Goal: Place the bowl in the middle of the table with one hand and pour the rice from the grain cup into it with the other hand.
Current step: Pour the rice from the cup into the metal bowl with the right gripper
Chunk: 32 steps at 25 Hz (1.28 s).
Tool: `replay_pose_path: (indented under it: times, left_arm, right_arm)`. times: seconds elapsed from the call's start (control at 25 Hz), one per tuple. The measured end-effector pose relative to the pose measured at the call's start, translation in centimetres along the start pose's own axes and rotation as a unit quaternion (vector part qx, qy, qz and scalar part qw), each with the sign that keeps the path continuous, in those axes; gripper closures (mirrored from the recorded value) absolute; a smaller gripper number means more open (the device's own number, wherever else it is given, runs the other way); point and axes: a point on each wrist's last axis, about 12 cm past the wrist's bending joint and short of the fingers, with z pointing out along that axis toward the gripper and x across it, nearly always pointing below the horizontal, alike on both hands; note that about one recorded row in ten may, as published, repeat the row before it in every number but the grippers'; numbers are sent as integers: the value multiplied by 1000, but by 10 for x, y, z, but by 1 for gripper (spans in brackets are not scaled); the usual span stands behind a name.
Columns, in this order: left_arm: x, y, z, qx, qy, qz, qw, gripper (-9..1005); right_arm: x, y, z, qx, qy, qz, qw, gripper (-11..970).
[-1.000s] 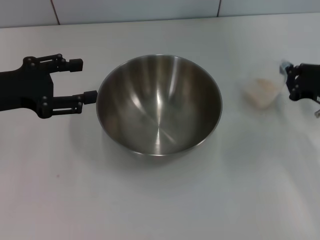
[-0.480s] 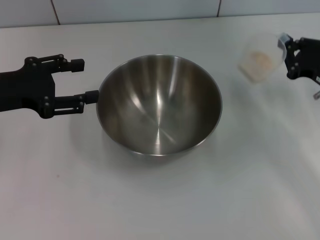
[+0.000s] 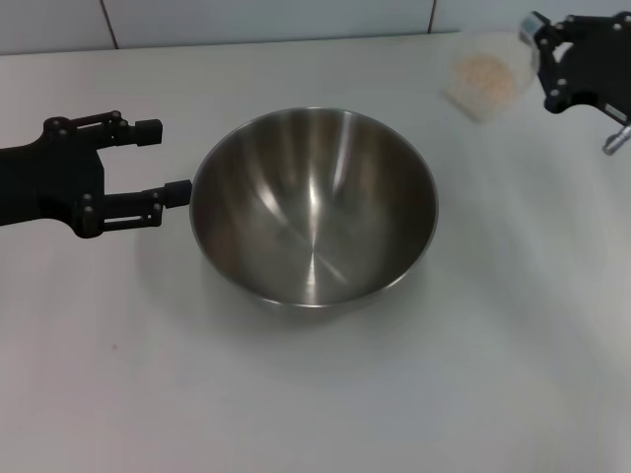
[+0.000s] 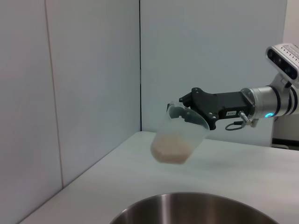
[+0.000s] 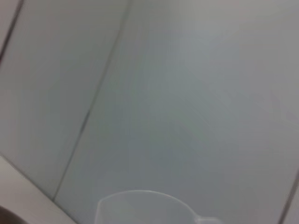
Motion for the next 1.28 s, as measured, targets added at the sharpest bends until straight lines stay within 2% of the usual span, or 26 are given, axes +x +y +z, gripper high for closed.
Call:
replay_pose_path:
  times: [0.32,0.44,0.48,0.52,0.68,0.72,0.84,0.88,0.92,1.0,1.04,1.08,1.12,1.28]
  left_arm:
    - [2,-1,-3,-7,-5,-6,1000,226]
    - [2,-1,-5,-13,-11,-14,1000,226]
    - [2,-1,-5,-13,-11,-14,1000,226]
    - [2,-1,-6,-15,-14,-16,1000,226]
    - [1,-1,-8,-19,-25,-20,999,225]
    - [1,-1,-8,-21,-29,-22,999,225]
    - [2,-2,-11,-28,-40,-29,998,225]
    - [2,-2,-11,-28,-40,-29,998,225]
    - [2,-2,-12,-30,-43,-29,998,225]
    - [2,-2,-12,-31,-45,-30,998,225]
    - [2,-2,-12,-31,-47,-31,998,225]
    - [2,-2,-12,-31,-47,-31,998,225]
    - [3,-3,-12,-32,-48,-32,998,225]
    - [3,-4,-13,-37,-66,-38,996,225]
  right_arm:
    - [-22,7,20,-51,-27,-101,993,950]
    - [-31,11,25,-68,-43,-153,985,950]
    - [-37,14,28,-76,-53,-189,978,949]
    - [-37,14,28,-76,-53,-189,978,949]
    - [-46,16,30,-79,-72,-273,956,948]
    - [-46,16,30,-79,-72,-273,956,948]
    - [-51,17,31,-78,-82,-325,939,948]
    - [-54,18,32,-77,-90,-359,926,947]
    - [-54,18,32,-77,-90,-359,926,947]
    - [-57,20,34,-78,-98,-390,912,947]
    - [-58,21,35,-78,-102,-410,903,946]
    - [-60,25,36,-81,-110,-448,884,946]
    - [-60,25,36,-81,-110,-448,884,946]
    - [-65,31,38,-80,-123,-507,849,945]
